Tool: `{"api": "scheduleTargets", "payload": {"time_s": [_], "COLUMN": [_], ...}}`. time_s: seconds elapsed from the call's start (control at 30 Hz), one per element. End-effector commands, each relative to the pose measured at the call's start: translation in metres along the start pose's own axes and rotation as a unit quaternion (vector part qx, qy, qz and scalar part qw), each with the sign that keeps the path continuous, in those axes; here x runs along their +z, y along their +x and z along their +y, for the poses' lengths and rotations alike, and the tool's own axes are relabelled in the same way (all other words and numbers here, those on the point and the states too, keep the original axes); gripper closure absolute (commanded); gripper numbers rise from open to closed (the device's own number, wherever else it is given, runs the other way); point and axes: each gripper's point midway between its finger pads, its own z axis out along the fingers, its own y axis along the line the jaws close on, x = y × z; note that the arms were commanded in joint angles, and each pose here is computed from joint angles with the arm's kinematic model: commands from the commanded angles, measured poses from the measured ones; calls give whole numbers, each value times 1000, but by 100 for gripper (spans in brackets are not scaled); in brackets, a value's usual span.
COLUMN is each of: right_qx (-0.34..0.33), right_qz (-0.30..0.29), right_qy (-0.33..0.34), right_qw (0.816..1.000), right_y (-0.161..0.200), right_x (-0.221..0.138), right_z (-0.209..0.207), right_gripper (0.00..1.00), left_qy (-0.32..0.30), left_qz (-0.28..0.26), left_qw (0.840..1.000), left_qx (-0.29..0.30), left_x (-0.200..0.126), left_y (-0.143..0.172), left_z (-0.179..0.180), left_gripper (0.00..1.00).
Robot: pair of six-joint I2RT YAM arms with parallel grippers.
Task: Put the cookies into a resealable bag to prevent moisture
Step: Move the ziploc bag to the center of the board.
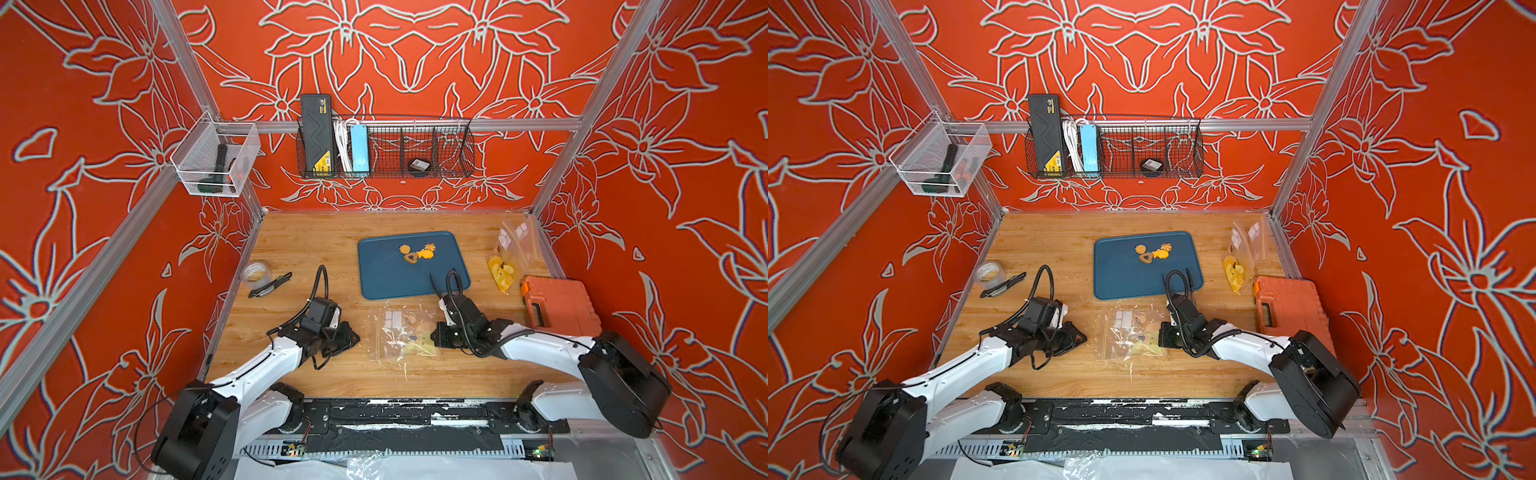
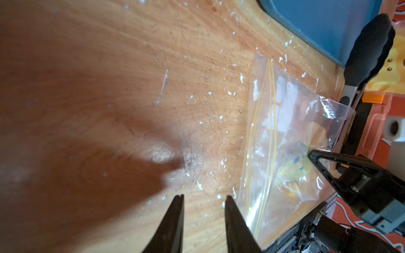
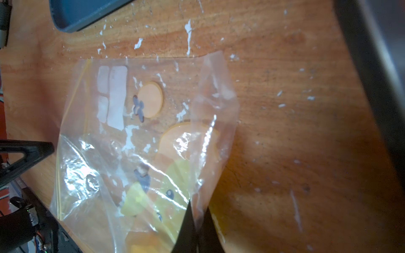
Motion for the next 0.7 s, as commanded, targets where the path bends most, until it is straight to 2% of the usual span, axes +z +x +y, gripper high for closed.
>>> {"api": "scheduleTargets", "payload": {"time_s": [0.0, 0.3, 0.67], "right_qx": [4, 6, 17], "right_qz": [5, 6, 13], "right_qy": [4, 3, 9], "right_qw": [1000, 1000, 1000], "right_y": [2, 1, 5], "right_x": [1, 2, 7], "right_z": [-4, -3, -7], "right_gripper": [96, 96, 98], "left_qy": [27, 23, 72], "left_qz": [10, 25, 33], "left_qw": [999, 999, 996], "left_qx": [23, 30, 28], "left_x": [9, 25, 27], "left_y": [5, 11, 13], "left_z": [-15, -16, -34], "left_gripper": [75, 77, 61]}}
